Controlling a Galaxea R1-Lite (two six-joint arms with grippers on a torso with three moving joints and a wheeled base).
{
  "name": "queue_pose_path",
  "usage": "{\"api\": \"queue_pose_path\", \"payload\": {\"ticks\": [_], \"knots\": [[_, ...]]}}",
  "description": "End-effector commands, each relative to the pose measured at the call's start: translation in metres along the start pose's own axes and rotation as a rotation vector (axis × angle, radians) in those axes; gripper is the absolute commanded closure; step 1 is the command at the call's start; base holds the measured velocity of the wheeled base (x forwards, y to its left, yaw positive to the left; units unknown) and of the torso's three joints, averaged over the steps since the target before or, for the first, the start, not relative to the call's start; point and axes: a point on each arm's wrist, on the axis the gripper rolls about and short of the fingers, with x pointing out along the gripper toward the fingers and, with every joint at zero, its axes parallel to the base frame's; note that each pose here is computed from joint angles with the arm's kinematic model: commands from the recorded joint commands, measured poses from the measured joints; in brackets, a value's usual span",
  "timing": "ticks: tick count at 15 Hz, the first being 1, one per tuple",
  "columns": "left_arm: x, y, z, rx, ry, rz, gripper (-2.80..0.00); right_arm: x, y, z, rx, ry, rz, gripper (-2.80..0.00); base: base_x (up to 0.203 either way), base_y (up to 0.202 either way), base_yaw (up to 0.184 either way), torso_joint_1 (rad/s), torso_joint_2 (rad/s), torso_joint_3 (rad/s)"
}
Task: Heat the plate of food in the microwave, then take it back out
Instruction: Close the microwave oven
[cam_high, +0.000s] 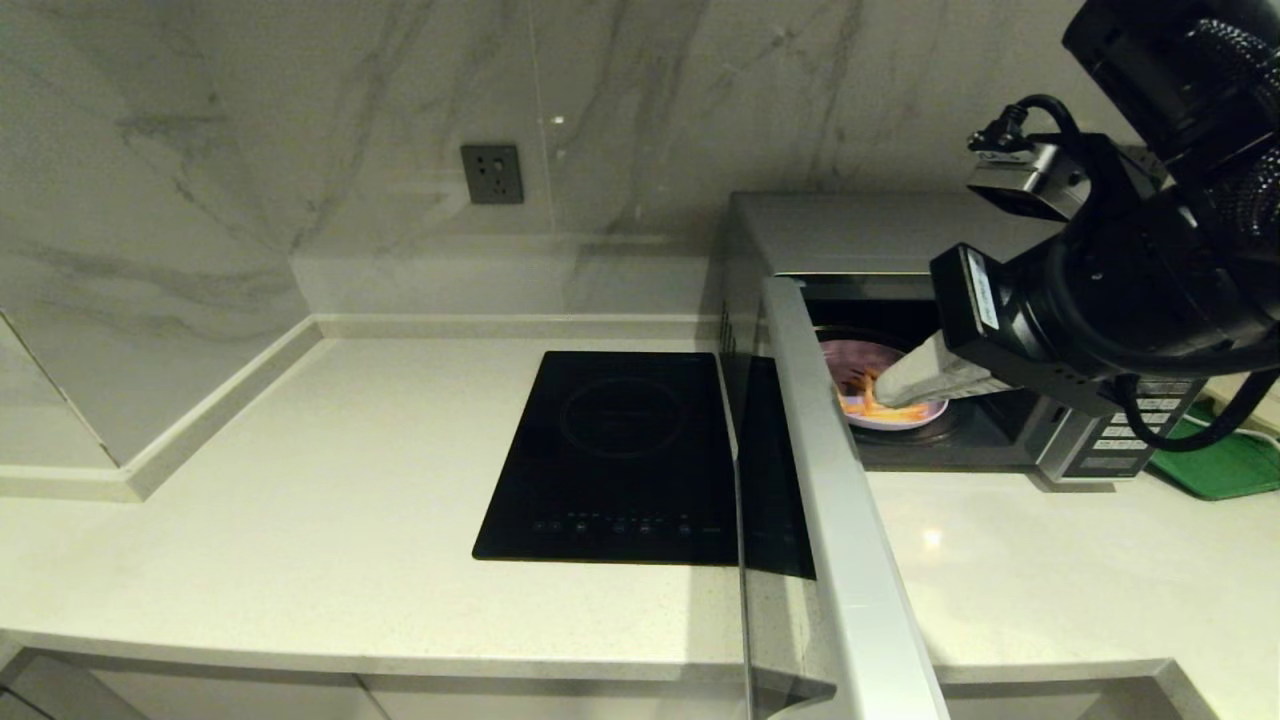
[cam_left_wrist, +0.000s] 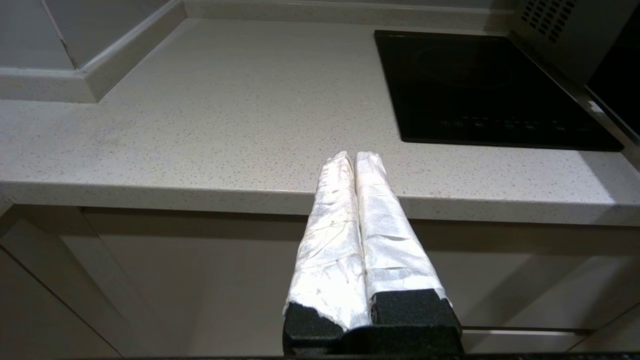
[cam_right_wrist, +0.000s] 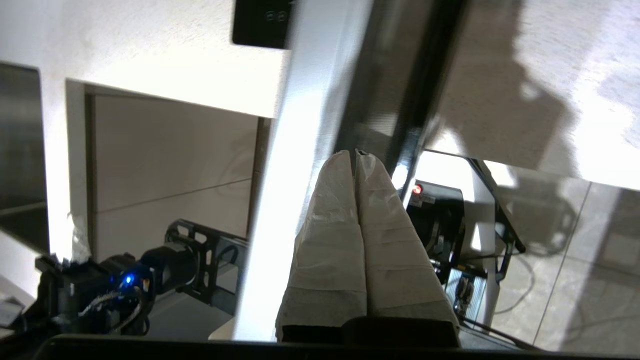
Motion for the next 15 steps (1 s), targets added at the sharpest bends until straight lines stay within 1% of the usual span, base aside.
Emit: {"api": "queue_pose_path", "payload": {"ticks": [1, 5, 8, 15], "knots": [[0.0, 0.0, 0.0, -0.001, -0.001, 0.001, 0.0, 0.005, 0.01, -0.005, -0.032, 0.012, 0.005, 0.0, 0.0, 0.0, 0.0, 0.0, 0.0, 0.0], [0.0, 0.0, 0.0, -0.001, -0.001, 0.001, 0.0, 0.01, 0.029, -0.015, -0.086, 0.015, 0.054, 0.0, 0.0, 0.0, 0.0, 0.0, 0.0, 0.0], [0.0, 0.0, 0.0, -0.001, -0.001, 0.001, 0.0, 0.019, 0.04, -0.023, -0.124, 0.016, 0.029, 0.0, 0.0, 0.0, 0.0, 0.0, 0.0, 0.0], [0.0, 0.0, 0.0, -0.001, -0.001, 0.001, 0.0, 0.033, 0.049, -0.031, -0.15, 0.054, 0.023, 0.0, 0.0, 0.0, 0.0, 0.0, 0.0, 0.0]]}}
